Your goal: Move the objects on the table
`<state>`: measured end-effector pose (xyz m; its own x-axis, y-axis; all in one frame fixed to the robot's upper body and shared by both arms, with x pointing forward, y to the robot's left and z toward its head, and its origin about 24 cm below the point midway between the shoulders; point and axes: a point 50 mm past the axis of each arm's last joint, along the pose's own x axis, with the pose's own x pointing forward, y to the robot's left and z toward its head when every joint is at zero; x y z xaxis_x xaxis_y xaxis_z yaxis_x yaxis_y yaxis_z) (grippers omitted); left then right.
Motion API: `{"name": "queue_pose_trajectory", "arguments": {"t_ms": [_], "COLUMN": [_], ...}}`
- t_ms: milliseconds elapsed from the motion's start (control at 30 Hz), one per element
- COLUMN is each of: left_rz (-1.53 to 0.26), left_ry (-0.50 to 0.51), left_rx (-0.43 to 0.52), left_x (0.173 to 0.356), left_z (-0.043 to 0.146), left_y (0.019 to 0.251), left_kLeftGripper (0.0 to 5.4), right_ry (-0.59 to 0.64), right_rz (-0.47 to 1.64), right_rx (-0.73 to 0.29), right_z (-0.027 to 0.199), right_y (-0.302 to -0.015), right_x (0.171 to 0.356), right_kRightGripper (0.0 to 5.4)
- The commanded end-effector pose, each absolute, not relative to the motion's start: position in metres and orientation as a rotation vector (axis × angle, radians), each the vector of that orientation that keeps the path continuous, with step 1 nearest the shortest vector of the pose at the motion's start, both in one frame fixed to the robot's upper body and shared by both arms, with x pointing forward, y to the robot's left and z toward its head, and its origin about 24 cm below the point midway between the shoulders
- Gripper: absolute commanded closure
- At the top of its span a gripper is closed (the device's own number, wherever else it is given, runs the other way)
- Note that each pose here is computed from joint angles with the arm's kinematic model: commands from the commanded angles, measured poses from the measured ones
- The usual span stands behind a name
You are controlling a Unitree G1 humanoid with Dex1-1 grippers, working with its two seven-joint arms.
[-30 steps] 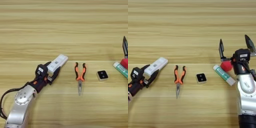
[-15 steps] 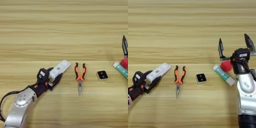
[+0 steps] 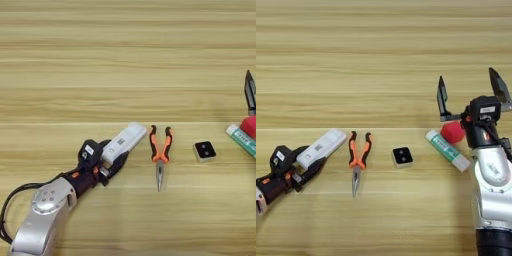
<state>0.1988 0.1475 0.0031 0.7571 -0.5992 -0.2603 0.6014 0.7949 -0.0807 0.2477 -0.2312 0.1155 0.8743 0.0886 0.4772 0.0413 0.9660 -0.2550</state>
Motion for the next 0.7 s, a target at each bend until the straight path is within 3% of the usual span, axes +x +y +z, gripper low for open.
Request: {"name": "queue_pose_trajectory", "arguments": {"t_ms": [33, 200, 433, 700], "left_rz": [-0.667, -0.660, -0.563, -0.473], "left_ry": [0.314, 0.254, 0.020, -0.170], "left_rx": [0.015, 0.028, 0.137, 0.169], "left_x": [0.196, 0.198, 0.212, 0.221], "left_z": [-0.001, 0.006, 0.027, 0.044], "left_y": [0.149, 0.149, 0.151, 0.150], "left_kLeftGripper": [1.91, 1.41, 0.68, 0.01], "right_ry": [-0.493, -0.475, -0.435, -0.361], "right_rz": [0.027, 0.025, -0.002, -0.039], "right_rx": [-0.230, -0.208, -0.187, -0.121], "right_z": [0.113, 0.109, 0.105, 0.103], "right_y": [-0.229, -0.229, -0.231, -0.229], "right_x": [0.250, 0.250, 0.250, 0.251], "right_kRightGripper": [0.00, 0.00, 0.00, 0.00]}}
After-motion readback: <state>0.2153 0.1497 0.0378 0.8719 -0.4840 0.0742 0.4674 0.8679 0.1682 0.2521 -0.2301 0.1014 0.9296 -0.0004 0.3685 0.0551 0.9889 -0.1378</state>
